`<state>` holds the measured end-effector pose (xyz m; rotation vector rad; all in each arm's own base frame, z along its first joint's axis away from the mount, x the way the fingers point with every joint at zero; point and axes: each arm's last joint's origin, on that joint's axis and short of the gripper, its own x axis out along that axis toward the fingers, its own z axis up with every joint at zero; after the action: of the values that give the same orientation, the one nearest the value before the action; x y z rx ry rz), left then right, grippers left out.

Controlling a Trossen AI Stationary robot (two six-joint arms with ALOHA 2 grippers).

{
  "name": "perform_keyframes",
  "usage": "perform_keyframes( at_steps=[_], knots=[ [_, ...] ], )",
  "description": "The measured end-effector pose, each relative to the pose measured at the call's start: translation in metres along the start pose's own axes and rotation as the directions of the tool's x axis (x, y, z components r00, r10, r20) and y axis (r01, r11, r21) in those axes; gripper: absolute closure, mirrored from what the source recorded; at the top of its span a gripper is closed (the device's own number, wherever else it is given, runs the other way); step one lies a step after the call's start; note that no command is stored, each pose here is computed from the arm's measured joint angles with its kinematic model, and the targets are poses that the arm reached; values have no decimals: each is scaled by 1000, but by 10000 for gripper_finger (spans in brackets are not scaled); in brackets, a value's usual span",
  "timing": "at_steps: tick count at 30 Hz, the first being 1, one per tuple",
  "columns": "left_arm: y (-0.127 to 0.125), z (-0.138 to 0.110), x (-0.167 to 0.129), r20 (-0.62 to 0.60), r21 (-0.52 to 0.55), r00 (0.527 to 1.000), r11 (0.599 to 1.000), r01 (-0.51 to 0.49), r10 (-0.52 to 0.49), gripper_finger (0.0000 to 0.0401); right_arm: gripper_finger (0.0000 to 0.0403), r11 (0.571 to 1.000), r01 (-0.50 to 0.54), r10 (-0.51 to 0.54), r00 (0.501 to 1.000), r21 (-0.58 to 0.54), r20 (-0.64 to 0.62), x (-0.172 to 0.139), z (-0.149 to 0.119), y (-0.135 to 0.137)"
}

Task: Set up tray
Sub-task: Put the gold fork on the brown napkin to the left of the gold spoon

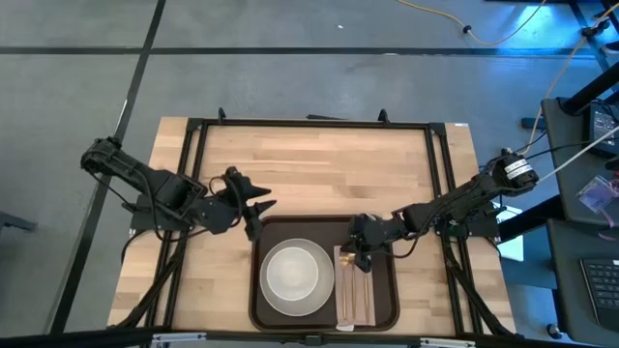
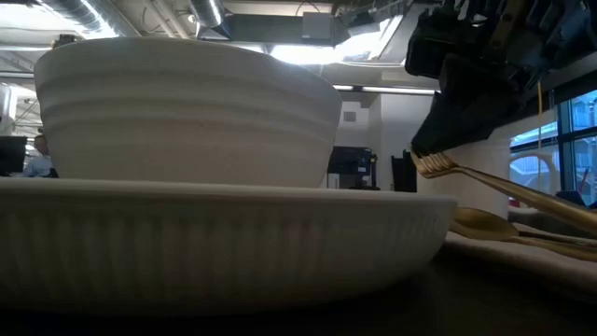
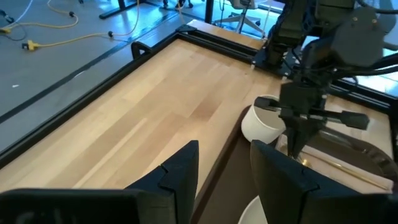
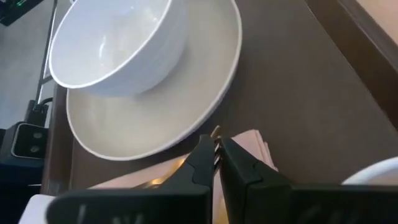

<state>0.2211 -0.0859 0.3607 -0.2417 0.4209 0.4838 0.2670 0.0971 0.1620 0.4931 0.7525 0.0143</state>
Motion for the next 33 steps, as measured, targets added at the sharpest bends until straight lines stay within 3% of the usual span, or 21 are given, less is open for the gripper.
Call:
perform_keyframes(
  at_steps=[29,33],
  knots=[
    [10,4,10,-44,-13,999,1000,-23,22,262,388,1000,-4,4,1000,-11,17,1,2,1],
    [10,4,10,-44,-13,999,1000,-23,22,262,373,1000,-4,4,1000,-13,15,1,2,1]
  ],
)
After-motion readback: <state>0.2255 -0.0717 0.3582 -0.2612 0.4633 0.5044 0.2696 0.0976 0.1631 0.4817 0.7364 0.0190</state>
